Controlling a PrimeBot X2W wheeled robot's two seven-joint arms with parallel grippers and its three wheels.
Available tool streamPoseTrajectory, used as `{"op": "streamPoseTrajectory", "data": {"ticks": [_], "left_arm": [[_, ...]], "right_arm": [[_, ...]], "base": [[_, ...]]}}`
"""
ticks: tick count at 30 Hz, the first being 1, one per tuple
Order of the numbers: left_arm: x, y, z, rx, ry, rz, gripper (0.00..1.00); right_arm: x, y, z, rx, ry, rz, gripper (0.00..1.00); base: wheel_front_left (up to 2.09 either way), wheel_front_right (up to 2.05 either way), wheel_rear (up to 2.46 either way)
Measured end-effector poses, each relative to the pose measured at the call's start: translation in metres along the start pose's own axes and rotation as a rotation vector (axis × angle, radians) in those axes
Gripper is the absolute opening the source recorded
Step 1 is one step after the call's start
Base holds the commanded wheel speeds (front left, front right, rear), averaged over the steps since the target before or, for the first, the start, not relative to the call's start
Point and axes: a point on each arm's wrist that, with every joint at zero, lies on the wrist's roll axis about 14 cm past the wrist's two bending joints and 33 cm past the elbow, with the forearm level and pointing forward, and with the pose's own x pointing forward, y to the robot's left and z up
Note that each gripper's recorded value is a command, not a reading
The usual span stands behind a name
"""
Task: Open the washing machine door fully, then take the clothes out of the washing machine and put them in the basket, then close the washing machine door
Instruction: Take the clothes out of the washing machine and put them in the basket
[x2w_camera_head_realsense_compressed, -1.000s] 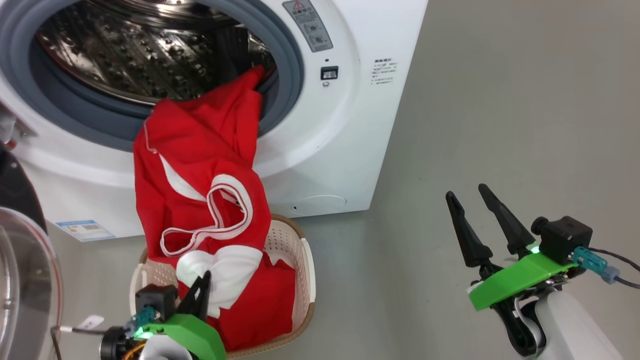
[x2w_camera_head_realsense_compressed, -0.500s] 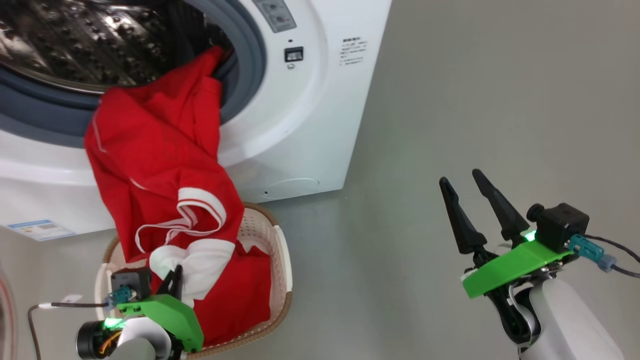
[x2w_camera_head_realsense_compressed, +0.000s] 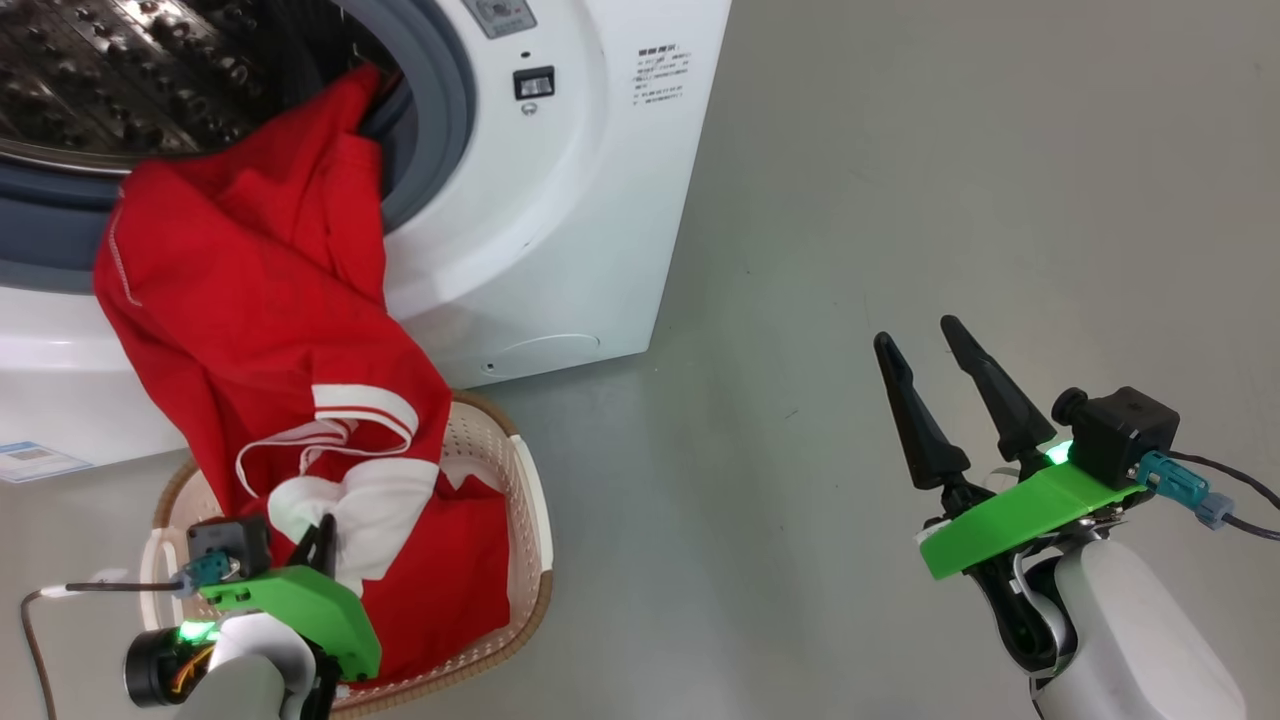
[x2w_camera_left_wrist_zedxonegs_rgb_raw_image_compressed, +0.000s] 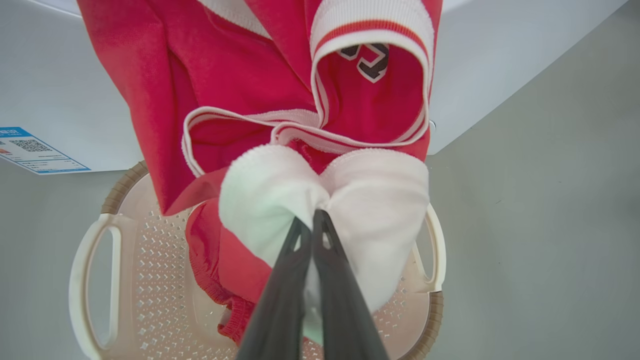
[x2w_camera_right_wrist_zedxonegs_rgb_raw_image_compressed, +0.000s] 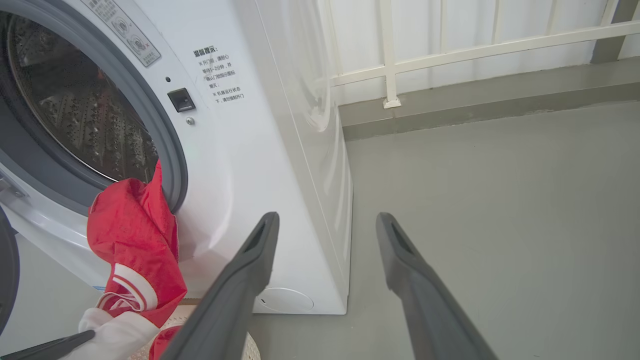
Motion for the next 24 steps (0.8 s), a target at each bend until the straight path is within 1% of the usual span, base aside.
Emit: {"op": "streamPoseTrajectory", "data": {"ticks": [1, 2, 3, 10, 17, 24], "left_arm": [[0.0, 0.0, 0.0, 0.0, 0.001, 0.0, 0.49], [0.0, 0.0, 0.0, -0.001, -0.001, -0.001, 0.91], [0.0, 0.001, 0.001, -0.005, -0.003, -0.001, 1.0], [-0.004, 0.007, 0.015, -0.019, -0.046, 0.011, 1.0], [-0.01, 0.016, 0.04, -0.014, -0.132, 0.016, 1.0], [-0.025, 0.022, 0.058, -0.012, -0.219, 0.026, 1.0]], "right_arm": [[0.0, 0.0, 0.0, 0.0, 0.0, -0.001, 1.0], [0.0, 0.0, 0.0, 0.001, -0.001, -0.001, 1.0], [0.0, 0.0, 0.001, 0.002, -0.003, -0.001, 1.0], [0.003, 0.007, 0.003, 0.015, -0.014, 0.011, 1.0], [0.008, 0.012, 0.004, 0.022, -0.021, 0.025, 1.0], [0.012, 0.021, 0.007, 0.024, -0.032, 0.051, 1.0]], "base": [[0.0, 0.0, 0.0], [0.0, 0.0, 0.0], [0.0, 0.0, 0.0], [0.0, 0.0, 0.0], [0.0, 0.0, 0.0], [0.0, 0.0, 0.0]]}}
